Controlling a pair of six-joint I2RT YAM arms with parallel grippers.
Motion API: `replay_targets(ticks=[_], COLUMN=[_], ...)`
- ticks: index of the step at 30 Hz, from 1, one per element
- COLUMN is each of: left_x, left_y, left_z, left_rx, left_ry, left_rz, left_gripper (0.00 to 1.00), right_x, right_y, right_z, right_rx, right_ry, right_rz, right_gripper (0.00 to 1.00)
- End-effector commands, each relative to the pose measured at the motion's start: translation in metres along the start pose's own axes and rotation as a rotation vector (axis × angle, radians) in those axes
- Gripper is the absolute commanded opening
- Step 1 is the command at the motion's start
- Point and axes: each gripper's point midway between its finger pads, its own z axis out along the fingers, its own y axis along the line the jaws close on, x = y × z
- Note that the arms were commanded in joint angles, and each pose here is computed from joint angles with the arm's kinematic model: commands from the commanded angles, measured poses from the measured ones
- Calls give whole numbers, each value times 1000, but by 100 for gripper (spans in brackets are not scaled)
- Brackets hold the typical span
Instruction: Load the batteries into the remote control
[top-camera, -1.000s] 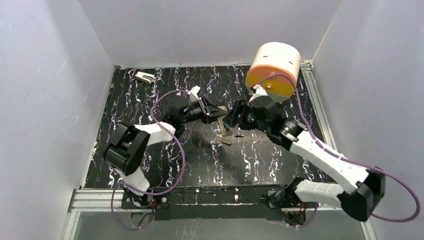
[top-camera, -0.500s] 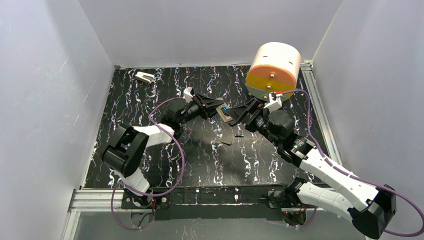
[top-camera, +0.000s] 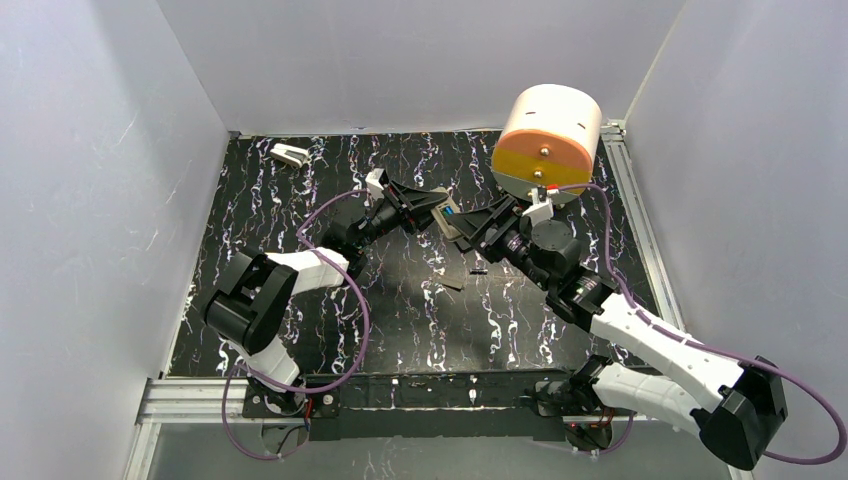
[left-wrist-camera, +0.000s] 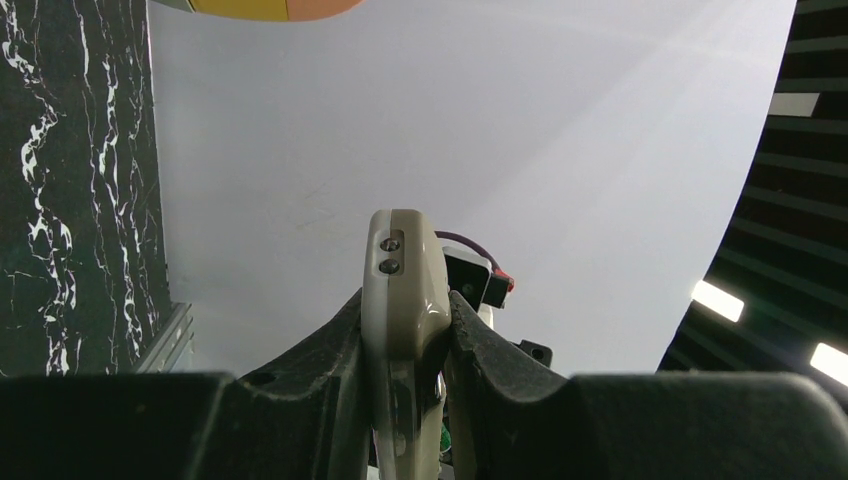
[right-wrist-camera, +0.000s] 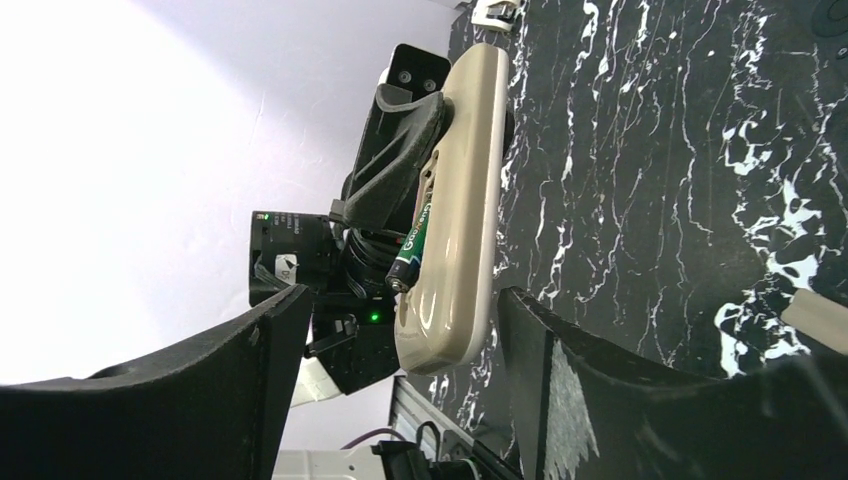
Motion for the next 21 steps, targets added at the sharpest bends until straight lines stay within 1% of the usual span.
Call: replay_targets(ticks=[1,5,9,11,13,21], left_x=[17,19,20,20,20,20], left_y=[-31,-30,-31,-30,-29,-27], left_z=[-6,-6,-7,-7,-7,-8], left_rx=[86,83,84,83,80,77], left_ry=[49,63,65,63,65,66], left_rz=[76,81,82,77,75,77], left_gripper=[0,0,0,0,0,0], right_x=[-7,-8,-9,-8,-6,-2], right_y=[17,14,9,8,9,8], right_z=[2,2,2,3,4,7], right_rx=[-69,-61,-50,-53,-56,-65], right_ry=[-28,-42,-53,-51,-43,-24], right_rz=[55,73,89,88,86,112], right_gripper=[75,68,55,51,48,46])
